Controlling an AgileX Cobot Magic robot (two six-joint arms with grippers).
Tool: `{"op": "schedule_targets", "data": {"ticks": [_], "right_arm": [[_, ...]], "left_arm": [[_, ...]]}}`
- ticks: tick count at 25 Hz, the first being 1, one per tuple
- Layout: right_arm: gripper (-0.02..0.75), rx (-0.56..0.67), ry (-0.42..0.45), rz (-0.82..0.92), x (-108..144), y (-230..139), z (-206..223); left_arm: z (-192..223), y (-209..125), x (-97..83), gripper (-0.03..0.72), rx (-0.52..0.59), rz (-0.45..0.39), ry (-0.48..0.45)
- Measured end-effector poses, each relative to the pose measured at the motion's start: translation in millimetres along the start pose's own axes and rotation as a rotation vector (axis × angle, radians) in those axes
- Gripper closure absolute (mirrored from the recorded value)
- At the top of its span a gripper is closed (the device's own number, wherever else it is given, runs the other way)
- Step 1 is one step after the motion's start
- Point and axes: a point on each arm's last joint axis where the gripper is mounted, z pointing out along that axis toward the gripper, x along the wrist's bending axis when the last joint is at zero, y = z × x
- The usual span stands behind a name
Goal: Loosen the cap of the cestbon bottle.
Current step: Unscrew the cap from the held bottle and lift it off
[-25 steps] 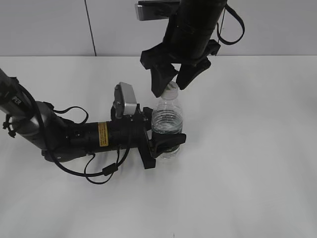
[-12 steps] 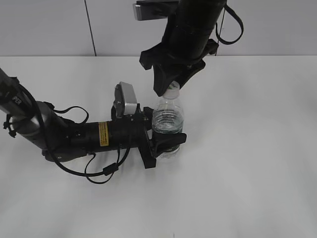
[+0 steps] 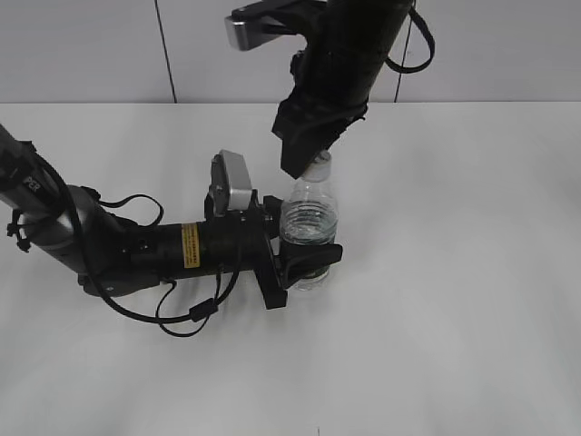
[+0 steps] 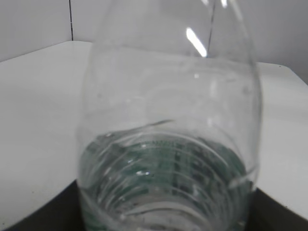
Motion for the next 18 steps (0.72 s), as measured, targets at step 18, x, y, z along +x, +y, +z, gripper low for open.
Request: {"op": "schedule_targets", "data": {"ticks": [18], "right_arm": [[0.445,-0.025,0.024,-0.423,2.8,1.6,-0.9]], "left_arm": [[0.0,-0.1,-0.2,0.28,0.001,0.001,-0.002]]}}
